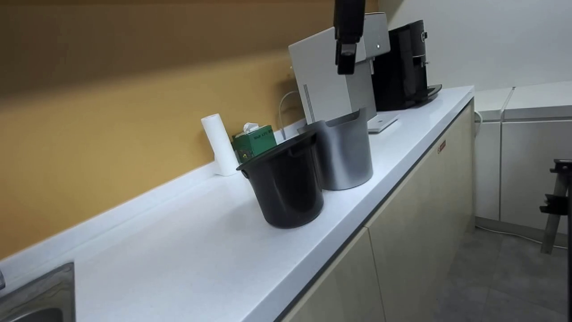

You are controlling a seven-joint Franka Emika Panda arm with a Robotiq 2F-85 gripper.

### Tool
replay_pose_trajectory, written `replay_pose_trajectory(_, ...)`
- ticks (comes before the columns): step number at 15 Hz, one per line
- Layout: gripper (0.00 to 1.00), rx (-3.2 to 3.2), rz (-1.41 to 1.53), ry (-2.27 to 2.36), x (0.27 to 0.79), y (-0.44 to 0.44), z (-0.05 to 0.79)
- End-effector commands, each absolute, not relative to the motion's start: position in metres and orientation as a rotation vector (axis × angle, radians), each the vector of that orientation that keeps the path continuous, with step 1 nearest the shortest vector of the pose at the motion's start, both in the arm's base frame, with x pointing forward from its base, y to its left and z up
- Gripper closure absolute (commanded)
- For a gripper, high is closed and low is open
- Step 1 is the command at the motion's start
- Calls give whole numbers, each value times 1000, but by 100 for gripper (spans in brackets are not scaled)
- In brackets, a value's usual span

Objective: Pick up the black bin and place it into the silver bin

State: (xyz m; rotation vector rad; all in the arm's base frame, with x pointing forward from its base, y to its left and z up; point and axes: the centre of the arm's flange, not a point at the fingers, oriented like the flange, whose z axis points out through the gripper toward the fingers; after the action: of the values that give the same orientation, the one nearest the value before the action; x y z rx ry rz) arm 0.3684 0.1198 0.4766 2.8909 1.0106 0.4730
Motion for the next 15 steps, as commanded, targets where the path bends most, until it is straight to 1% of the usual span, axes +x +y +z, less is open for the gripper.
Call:
replay_pose_trajectory(1,0,2824,449,1318,376,141,480)
replay_pose_trajectory(8,0,2540,324,1893,393,223,473)
replay_pose_trajectory(11,0,2374,247,2103,413,260,469)
replay_pose_trajectory(15,0,2352,243,2087,455,293,468)
